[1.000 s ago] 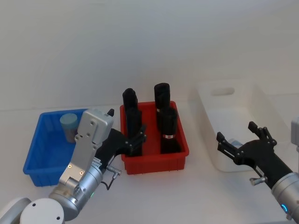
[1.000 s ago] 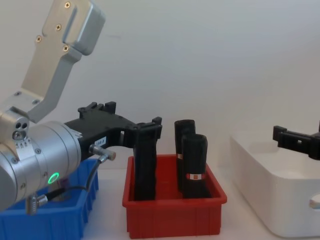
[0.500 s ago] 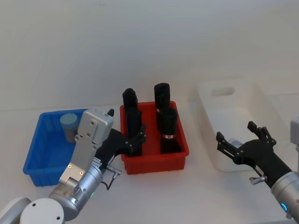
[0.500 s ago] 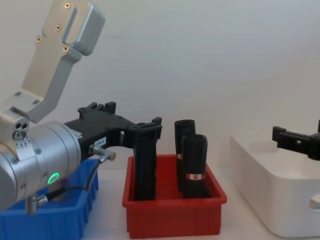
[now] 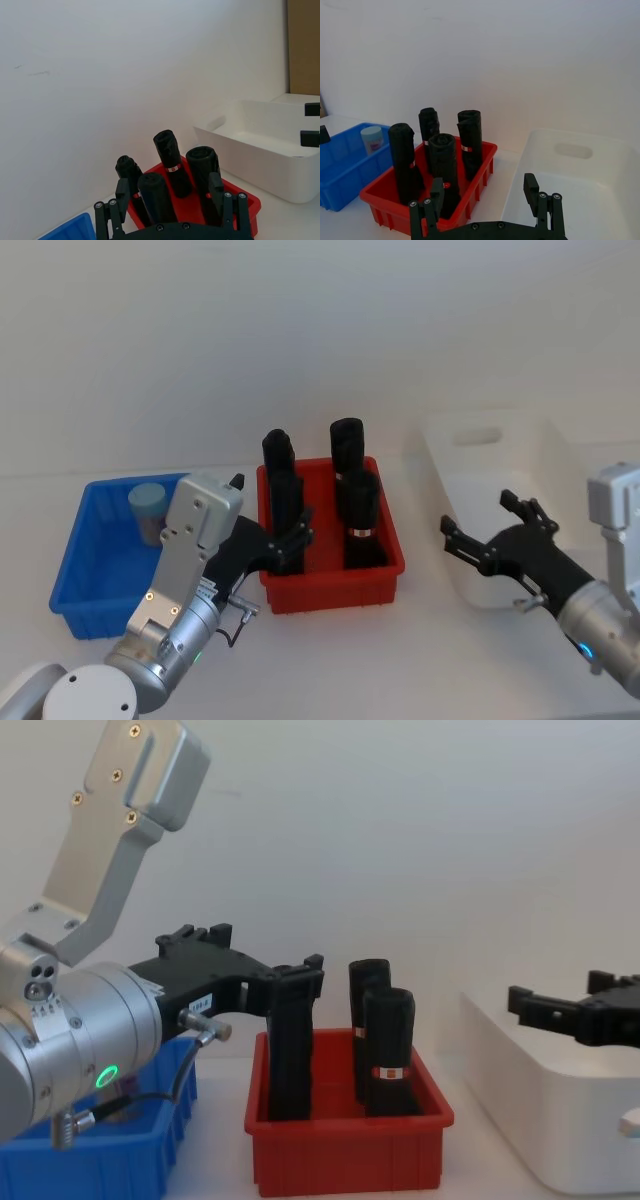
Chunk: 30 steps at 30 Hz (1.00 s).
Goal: Pick the cotton swabs from the blue box and place them into the white box.
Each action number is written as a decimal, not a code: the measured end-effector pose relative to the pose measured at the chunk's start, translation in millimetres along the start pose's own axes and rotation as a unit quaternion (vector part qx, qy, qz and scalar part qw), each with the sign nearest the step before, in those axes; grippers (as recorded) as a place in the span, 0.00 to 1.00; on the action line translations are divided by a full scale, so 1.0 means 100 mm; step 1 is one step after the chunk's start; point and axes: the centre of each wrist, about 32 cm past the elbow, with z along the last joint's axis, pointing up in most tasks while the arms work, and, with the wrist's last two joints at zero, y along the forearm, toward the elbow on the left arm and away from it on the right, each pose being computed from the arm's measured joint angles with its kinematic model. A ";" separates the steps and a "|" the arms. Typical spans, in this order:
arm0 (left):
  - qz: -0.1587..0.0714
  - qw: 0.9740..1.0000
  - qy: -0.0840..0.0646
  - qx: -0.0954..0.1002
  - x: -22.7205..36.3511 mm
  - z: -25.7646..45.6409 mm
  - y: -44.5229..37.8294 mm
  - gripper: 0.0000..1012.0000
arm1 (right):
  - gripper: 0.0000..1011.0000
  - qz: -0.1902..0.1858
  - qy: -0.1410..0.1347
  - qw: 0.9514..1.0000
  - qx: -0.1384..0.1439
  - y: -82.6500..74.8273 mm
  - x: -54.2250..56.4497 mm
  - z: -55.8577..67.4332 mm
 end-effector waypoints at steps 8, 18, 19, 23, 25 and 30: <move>0.000 1.000 0.000 0.000 0.000 0.000 0.000 0.99 | 0.99 0.045 -0.006 0.999 -0.004 0.35 0.11 -0.09; 0.000 1.000 0.000 0.000 0.000 0.000 0.000 0.99 | 0.99 0.097 -0.018 0.995 -0.004 0.81 0.16 -0.17; 0.000 1.000 0.000 0.000 0.000 0.000 0.000 0.99 | 0.99 0.101 -0.019 0.995 -0.006 0.83 0.16 -0.19; 0.000 1.000 0.000 0.000 0.000 0.000 0.000 0.99 | 0.99 0.122 -0.024 0.992 -0.008 1.03 0.15 -0.22; 0.000 1.000 0.000 0.000 0.000 0.000 0.000 0.99 | 0.99 0.129 -0.027 0.991 -0.009 1.09 0.15 -0.23; 0.000 1.000 0.000 0.000 0.000 0.000 0.000 0.99 | 0.99 0.148 -0.033 0.988 -0.014 1.28 0.11 -0.26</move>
